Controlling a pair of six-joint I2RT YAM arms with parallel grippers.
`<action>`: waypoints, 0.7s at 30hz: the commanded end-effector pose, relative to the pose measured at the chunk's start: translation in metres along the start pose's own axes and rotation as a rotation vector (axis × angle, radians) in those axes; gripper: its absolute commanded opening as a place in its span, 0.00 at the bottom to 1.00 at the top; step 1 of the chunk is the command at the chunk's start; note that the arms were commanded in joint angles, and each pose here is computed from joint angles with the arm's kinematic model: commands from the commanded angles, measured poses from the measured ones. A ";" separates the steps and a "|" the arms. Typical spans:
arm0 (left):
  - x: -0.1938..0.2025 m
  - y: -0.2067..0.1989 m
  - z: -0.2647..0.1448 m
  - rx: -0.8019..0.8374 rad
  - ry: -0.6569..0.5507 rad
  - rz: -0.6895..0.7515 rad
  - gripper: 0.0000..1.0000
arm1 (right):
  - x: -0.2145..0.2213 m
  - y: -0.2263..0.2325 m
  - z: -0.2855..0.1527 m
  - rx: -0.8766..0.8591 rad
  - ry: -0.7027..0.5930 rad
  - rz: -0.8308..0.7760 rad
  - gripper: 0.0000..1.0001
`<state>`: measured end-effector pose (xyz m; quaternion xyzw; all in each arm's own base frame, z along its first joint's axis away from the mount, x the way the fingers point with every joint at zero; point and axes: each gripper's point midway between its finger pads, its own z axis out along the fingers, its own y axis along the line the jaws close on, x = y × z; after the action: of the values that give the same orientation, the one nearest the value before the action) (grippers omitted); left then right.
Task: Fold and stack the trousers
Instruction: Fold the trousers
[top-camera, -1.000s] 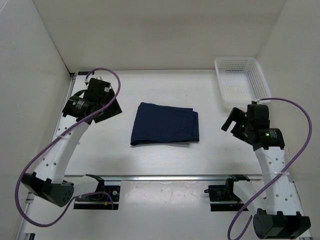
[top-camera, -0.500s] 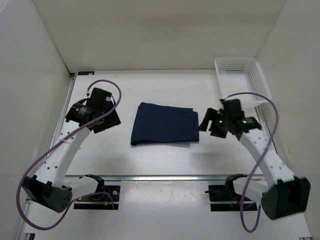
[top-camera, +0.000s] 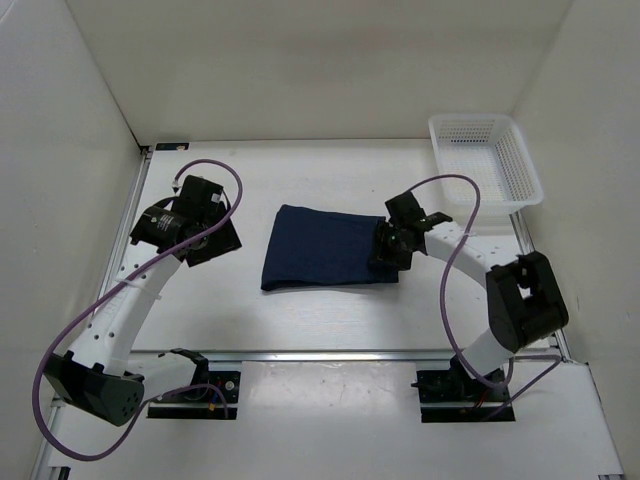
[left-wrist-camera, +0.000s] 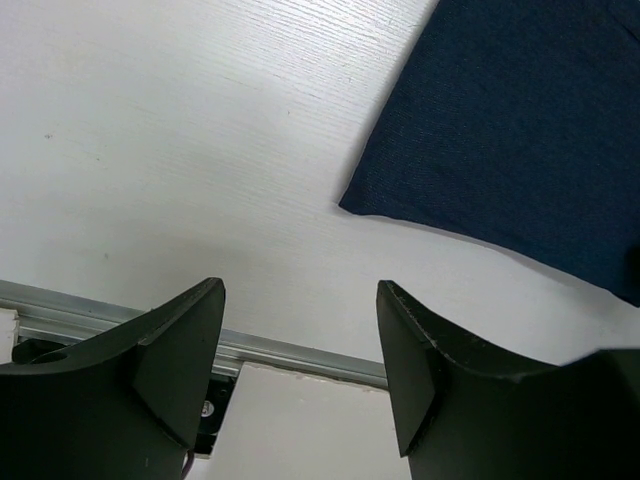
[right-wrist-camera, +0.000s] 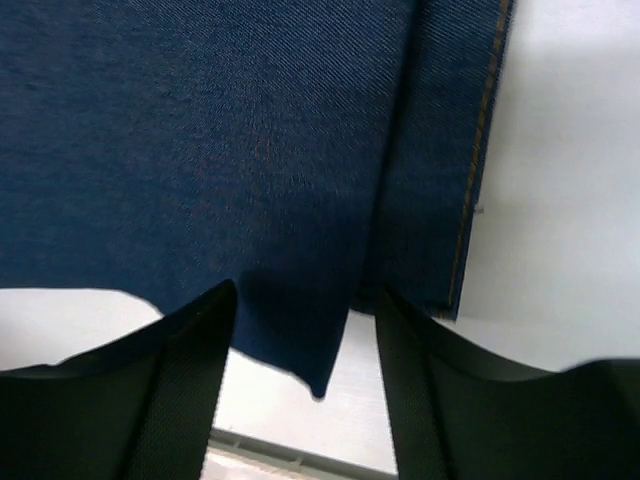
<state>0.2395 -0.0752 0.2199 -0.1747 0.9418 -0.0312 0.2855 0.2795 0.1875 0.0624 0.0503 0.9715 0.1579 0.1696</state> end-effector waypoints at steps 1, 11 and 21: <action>-0.007 0.001 -0.010 0.014 -0.034 -0.001 0.73 | -0.024 0.021 0.004 -0.025 -0.074 -0.020 0.59; -0.011 0.004 -0.016 0.004 -0.053 -0.003 0.73 | -0.037 0.012 -0.035 0.047 -0.189 0.020 0.00; -0.005 0.003 -0.012 0.013 -0.033 0.000 0.73 | -0.045 -0.017 -0.031 0.187 -0.215 0.092 0.64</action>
<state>0.2363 -0.0723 0.2214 -0.1748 0.9427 -0.0247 0.2831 0.3019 0.1638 0.0918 0.1140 0.9572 0.0956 0.2481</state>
